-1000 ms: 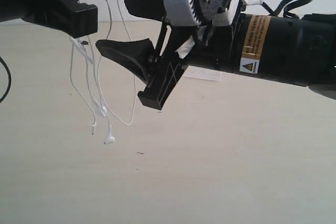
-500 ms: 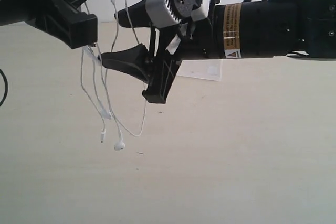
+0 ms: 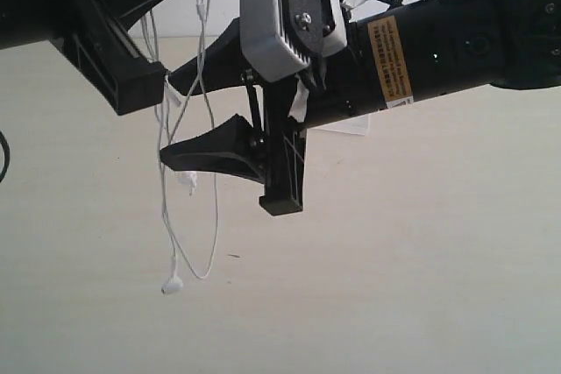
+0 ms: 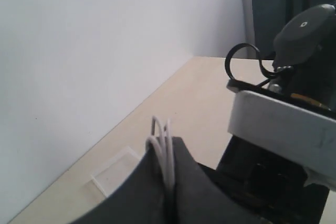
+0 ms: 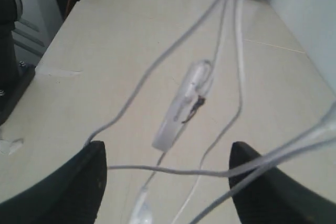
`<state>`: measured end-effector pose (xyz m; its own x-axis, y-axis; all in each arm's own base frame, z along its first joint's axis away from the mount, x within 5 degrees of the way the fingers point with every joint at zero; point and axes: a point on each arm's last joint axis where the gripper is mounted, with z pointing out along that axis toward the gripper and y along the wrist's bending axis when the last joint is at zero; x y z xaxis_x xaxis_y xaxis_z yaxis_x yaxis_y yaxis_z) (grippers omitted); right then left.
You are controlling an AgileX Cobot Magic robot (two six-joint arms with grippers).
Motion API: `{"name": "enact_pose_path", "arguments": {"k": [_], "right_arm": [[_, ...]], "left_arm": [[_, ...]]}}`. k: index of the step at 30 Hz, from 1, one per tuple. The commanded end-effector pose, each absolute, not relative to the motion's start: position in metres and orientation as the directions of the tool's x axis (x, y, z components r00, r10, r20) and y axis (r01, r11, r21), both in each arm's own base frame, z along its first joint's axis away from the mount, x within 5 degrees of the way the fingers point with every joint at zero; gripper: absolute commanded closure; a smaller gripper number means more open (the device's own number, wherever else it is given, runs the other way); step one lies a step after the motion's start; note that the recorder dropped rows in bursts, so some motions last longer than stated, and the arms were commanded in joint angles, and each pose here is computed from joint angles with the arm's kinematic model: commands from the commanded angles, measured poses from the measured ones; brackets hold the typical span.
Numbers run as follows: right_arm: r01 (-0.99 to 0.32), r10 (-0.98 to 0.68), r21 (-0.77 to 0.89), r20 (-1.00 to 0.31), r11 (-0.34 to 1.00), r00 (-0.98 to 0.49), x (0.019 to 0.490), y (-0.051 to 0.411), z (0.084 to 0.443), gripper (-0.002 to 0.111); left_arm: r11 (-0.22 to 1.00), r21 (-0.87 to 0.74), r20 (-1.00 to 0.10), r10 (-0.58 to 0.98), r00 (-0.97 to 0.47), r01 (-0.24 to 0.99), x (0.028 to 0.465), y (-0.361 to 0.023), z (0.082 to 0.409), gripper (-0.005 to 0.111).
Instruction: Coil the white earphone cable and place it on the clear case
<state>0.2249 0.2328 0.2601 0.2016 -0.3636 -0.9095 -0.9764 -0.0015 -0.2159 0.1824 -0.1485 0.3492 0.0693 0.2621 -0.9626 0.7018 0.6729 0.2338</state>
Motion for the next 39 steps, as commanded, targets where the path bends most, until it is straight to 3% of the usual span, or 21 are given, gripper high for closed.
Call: {"name": "enact_pose_path", "arguments": {"k": [1,13,21,39], "right_arm": [[-0.978,-0.354,-0.199,-0.920,0.061,0.166,0.231,0.232,0.263,0.045],[-0.977,-0.422,-0.208,-0.883,-0.039,0.205,0.225,0.230,0.255,0.045],[-0.974,-0.436,-0.226,-0.874,-0.029,0.216,0.226,0.229,0.255,0.045],[-0.969,-0.464,-0.242,-0.855,-0.039,0.232,0.227,0.228,0.252,0.045]], "left_arm": [[0.666,0.237,-0.963,0.258,0.079,0.707,0.180,-0.148,0.350,0.107],[0.627,0.339,-0.929,0.339,0.147,0.702,0.180,-0.148,0.349,0.107],[0.512,0.422,-0.894,0.372,0.250,0.748,0.173,-0.156,0.348,0.107],[0.474,0.478,-0.858,0.431,0.279,0.739,0.174,-0.155,0.344,0.107]]}}
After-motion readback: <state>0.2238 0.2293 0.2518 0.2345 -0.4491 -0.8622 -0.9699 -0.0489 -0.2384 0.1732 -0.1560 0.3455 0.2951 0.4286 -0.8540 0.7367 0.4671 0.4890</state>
